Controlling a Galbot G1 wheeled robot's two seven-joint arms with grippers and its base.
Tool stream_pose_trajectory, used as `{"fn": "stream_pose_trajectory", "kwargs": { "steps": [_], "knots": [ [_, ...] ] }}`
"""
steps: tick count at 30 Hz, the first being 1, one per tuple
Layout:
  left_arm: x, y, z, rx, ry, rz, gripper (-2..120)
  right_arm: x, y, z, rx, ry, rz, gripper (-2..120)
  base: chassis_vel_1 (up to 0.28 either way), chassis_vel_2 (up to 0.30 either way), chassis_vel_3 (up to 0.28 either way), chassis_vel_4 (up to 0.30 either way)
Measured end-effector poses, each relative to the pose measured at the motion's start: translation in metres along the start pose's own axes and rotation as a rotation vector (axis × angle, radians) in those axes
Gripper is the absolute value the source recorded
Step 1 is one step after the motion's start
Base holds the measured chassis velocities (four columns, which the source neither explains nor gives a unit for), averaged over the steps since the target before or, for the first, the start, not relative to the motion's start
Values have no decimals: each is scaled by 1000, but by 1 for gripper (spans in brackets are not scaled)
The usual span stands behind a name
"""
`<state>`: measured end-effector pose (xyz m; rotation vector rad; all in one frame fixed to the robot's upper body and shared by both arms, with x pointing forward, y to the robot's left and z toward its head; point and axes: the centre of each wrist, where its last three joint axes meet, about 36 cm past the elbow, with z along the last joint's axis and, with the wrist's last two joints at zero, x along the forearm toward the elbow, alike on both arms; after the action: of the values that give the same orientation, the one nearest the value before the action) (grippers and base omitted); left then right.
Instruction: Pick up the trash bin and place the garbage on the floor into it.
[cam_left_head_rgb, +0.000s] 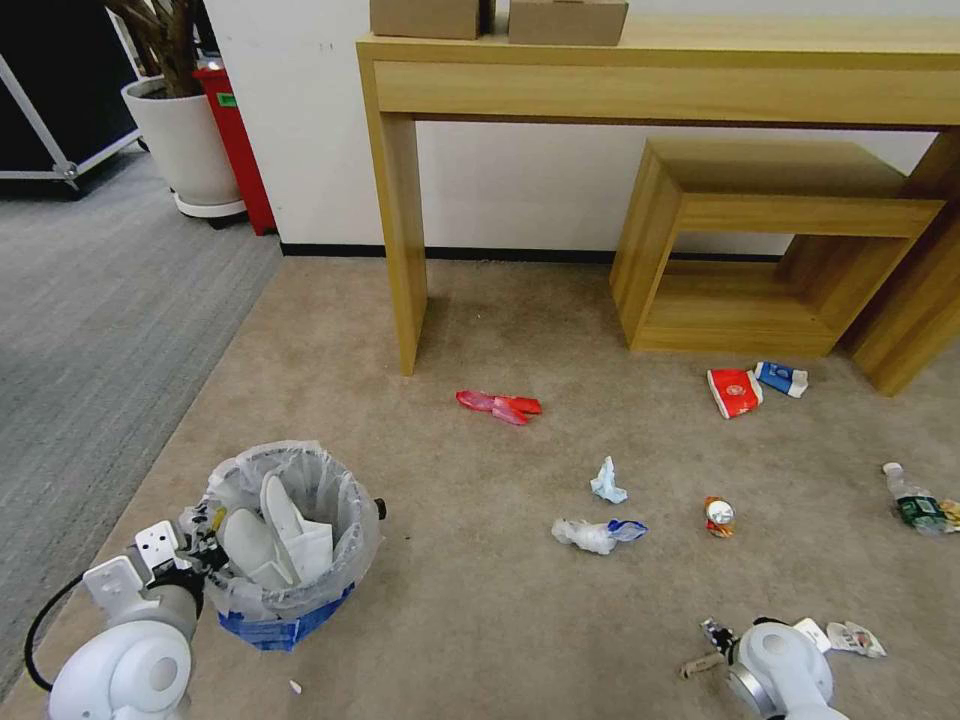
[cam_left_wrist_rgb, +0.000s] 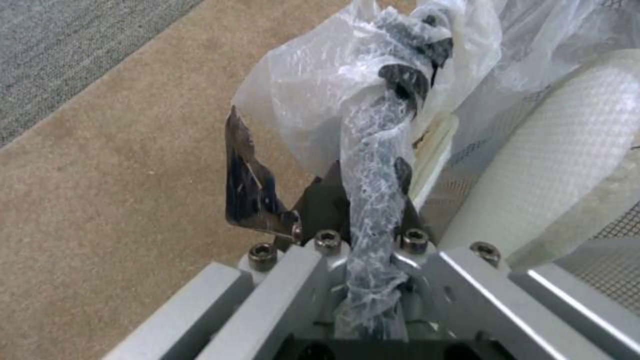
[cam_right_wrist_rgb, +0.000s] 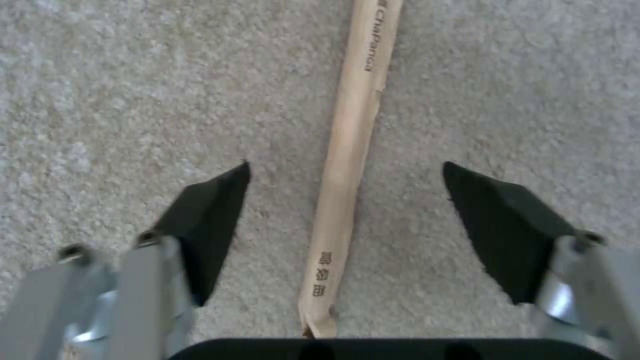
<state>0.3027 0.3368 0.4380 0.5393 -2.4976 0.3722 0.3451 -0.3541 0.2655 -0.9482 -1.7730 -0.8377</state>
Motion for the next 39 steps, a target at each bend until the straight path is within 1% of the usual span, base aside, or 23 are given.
{"fn": "stream_pose_trajectory", "kwargs": {
  "steps": [1,2,4,6,9,10,13,14,17,18,19,20,21,22,29,30,31,32,33,34,35,37,39],
  "knots": [
    [0,0,0,1,0,1,0,-1,0,1,2,0,2,67,0,0,0,0],
    [0,0,0,1,0,1,0,-1,0,1,2,0,2,67,0,0,0,0],
    [1,-1,0,2,-2,3,0,-5,0,5,8,-6,8,59,0,0,0,0],
    [1,-1,0,2,-4,4,0,-6,0,6,11,-10,10,57,0,0,0,0],
    [3,-2,-1,0,-8,7,0,-8,-1,9,16,-16,16,44,0,0,0,0],
    [3,-2,-1,0,-8,7,0,-8,-1,9,16,-16,16,44,0,0,0,0],
    [5,-2,-1,0,-11,10,0,-10,-1,13,21,-30,22,30,0,0,0,0],
    [5,-2,-1,0,-11,10,0,-10,-1,13,21,-30,22,30,0,0,0,0],
    [6,-2,-1,3,-13,11,0,-11,-3,16,29,-41,24,14,0,0,0,0],
    [6,-2,-1,3,-13,11,0,-11,-3,16,29,-41,24,14,0,0,0,0],
    [6,-3,-1,4,-13,12,0,-11,-3,18,34,-44,19,8,0,0,0,0],
    [6,-3,-1,5,-13,12,0,-11,-3,19,36,-47,18,4,0,0,0,0],
    [6,-3,-1,5,-13,12,0,-11,-3,19,36,-47,18,4,0,0,0,0],
    [6,-3,0,6,-15,12,0,-12,-4,20,40,-52,18,0,0,0,0,0],
    [7,-4,-1,9,-18,17,0,-15,-7,22,54,-71,16,0,0,0,0,0],
    [7,-5,-1,8,-19,17,0,-15,-11,22,46,-102,-13,0,0,0,0,0],
    [7,-5,-1,8,-19,17,0,-15,-11,22,46,-102,-13,0,0,0,0,0],
    [7,-5,-1,8,-20,17,0,-6,-12,15,28,-159,-95,0,0,0,0,0],
    [7,-4,-1,8,-20,17,0,1,-12,9,24,-196,-150,0,0,0,0,0],
    [8,-4,-1,8,-20,17,0,6,-11,5,22,-221,-186,0,0,0,0,0],
    [8,-4,-1,8,-20,17,0,6,-11,5,22,-221,-186,0,0,0,0,0],
    [9,-5,-1,8,-20,19,0,40,-3,-14,52,-371,-387,0,0,0,0,0],
    [10,-5,-1,8,-20,19,0,42,-2,-15,56,-380,-400,0,0,0,0,0]
  ]
}}
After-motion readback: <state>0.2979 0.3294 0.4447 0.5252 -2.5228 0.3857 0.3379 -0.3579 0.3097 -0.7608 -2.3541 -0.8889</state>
